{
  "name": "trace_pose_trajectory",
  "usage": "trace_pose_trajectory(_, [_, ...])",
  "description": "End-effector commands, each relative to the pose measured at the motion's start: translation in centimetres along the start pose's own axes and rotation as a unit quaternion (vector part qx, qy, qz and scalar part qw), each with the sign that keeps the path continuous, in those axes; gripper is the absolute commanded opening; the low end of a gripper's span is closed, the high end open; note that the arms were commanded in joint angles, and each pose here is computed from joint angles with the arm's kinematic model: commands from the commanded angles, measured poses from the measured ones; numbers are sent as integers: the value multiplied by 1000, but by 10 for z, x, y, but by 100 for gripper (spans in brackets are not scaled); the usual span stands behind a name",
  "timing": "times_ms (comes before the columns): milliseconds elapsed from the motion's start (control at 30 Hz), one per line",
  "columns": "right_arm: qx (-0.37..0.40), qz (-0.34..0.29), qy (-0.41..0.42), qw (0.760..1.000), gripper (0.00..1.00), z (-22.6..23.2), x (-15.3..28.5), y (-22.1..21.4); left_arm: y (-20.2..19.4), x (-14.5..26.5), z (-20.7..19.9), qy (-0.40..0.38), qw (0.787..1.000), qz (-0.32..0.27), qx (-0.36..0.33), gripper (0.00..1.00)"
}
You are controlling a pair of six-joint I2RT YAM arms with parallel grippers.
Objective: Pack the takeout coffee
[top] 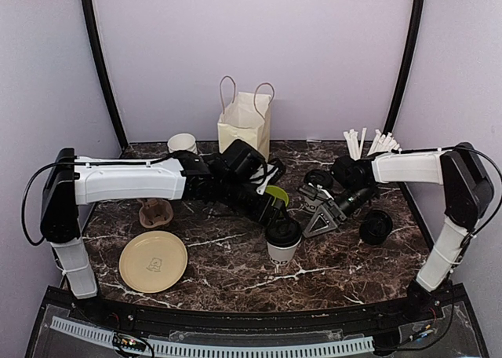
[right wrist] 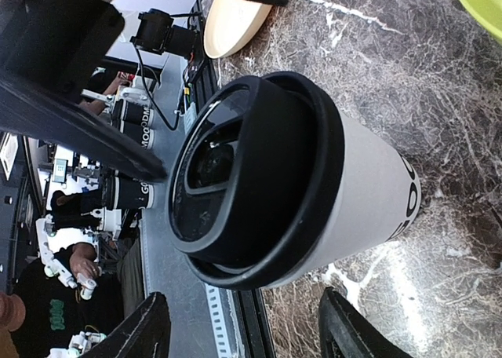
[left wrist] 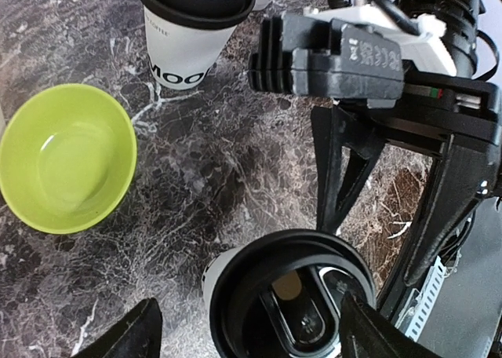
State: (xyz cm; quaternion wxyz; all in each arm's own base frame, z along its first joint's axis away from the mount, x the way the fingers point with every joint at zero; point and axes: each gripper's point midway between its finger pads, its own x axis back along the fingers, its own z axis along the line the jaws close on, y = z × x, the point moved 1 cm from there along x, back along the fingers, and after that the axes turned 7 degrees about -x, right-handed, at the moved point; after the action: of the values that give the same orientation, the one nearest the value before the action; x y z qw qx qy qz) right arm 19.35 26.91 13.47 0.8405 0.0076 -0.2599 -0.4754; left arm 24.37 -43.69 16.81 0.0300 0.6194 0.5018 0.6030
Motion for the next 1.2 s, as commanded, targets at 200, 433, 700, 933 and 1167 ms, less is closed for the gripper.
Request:
trace_pose_trajectory(200, [-11,4,35,999,55,3,-5,10,-26,-23,-1,-28,999,35,20,70])
trace_pose_trajectory(433, [-34,10,13,999,42,-15,-10,11,-35,-27,2,-25,998,46,26,68])
trace_pose_trajectory(700, [-84,21,-66,994,29,-62,-19,5,-67,-31,11,-9,996,83,44,65])
trace_pose_trajectory(933, [-104,39,-235,966,20,-130,-10,-2,-106,-27,24,14,991,104,81,62])
trace_pose_trajectory(1167, [-12,6,-143,990,23,-69,-2,43,-92,-7,15,5,995,68,75,65])
